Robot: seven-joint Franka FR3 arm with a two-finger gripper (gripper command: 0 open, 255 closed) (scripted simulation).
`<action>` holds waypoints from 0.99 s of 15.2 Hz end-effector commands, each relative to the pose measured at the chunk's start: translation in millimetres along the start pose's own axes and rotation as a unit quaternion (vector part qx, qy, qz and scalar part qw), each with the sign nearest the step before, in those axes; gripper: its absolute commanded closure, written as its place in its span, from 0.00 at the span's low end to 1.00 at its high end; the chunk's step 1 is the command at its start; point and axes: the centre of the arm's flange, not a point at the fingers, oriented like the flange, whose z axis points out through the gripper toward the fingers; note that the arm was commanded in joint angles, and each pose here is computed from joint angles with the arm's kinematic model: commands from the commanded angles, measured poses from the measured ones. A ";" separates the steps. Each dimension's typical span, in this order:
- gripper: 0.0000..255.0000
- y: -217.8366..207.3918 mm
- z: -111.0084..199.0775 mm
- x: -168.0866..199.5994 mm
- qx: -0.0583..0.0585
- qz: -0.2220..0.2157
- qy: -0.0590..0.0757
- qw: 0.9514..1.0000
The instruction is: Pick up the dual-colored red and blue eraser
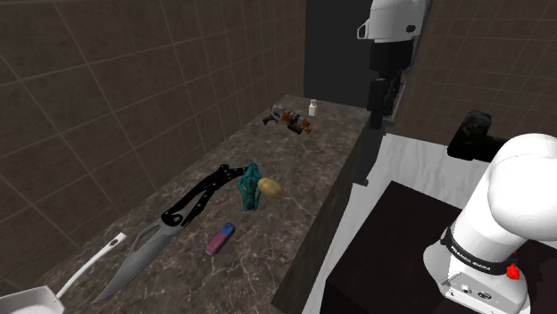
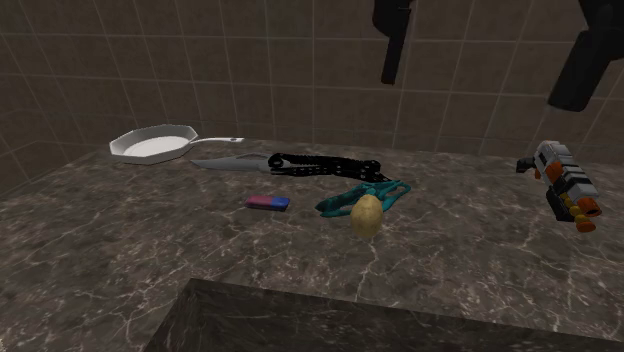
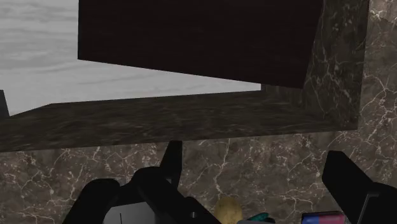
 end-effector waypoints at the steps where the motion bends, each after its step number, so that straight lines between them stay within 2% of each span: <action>1: 0.00 0.0 0.0 0.0 0.000 0.000 0.000 1.000; 4: 0.00 -32.5 22.0 5.1 -0.001 0.050 0.005 0.999; 8: 0.00 -74.7 51.2 17.2 -0.001 0.117 0.012 0.993; 11: 0.00 -105.1 73.1 30.2 -0.002 0.166 0.016 0.986; 15: 0.00 -143.1 102.0 52.4 -0.003 0.232 0.023 0.972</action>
